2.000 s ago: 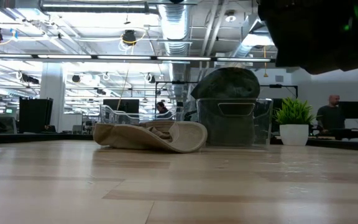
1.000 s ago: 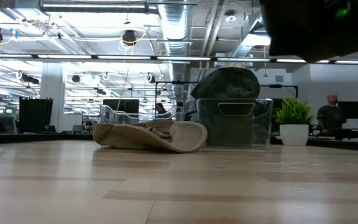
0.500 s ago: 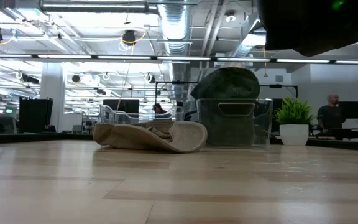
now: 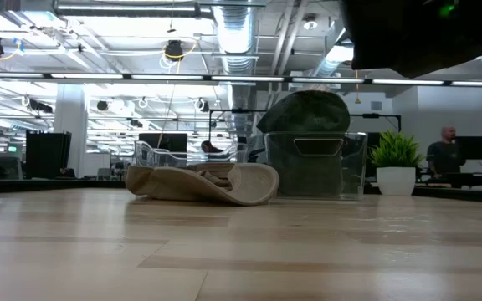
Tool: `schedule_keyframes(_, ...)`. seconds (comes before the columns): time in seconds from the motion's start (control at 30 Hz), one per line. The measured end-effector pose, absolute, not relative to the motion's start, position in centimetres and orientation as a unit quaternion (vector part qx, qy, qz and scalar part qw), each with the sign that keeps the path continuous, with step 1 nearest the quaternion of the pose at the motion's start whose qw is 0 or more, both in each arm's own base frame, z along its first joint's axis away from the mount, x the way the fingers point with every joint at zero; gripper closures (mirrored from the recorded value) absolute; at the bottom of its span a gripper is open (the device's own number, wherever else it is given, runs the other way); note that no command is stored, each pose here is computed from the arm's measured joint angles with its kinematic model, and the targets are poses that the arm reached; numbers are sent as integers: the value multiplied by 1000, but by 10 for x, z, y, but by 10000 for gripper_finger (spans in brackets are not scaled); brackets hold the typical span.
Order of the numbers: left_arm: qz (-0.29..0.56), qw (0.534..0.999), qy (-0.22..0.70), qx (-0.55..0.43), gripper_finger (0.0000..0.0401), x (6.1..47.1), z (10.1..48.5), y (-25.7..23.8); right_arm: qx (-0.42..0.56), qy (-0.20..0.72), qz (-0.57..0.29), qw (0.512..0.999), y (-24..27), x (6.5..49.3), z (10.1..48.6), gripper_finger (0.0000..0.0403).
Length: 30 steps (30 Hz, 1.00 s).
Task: Pick & Place hat
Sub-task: Put the bottom brown cap into the left transparent bin
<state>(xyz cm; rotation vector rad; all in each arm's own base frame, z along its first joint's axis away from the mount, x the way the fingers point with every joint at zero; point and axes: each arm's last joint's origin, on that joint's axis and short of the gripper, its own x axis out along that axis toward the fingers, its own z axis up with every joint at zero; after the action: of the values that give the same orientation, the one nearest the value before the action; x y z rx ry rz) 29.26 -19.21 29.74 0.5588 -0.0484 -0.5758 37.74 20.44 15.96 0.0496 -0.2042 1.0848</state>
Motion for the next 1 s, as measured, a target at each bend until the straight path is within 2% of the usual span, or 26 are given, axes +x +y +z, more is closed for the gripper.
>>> schedule_keyframes(0.27,-296,917,-57,261,274,292,303,-193,20,-97,515,852,204,378,159,394)
schedule_keyframes(0.67,-321,916,-54,233,274,292,303,-194,19,-96,515,852,204,378,159,393)
schedule_keyframes(1.0,-328,915,-47,232,274,304,287,-197,16,-99,505,857,203,378,159,393)
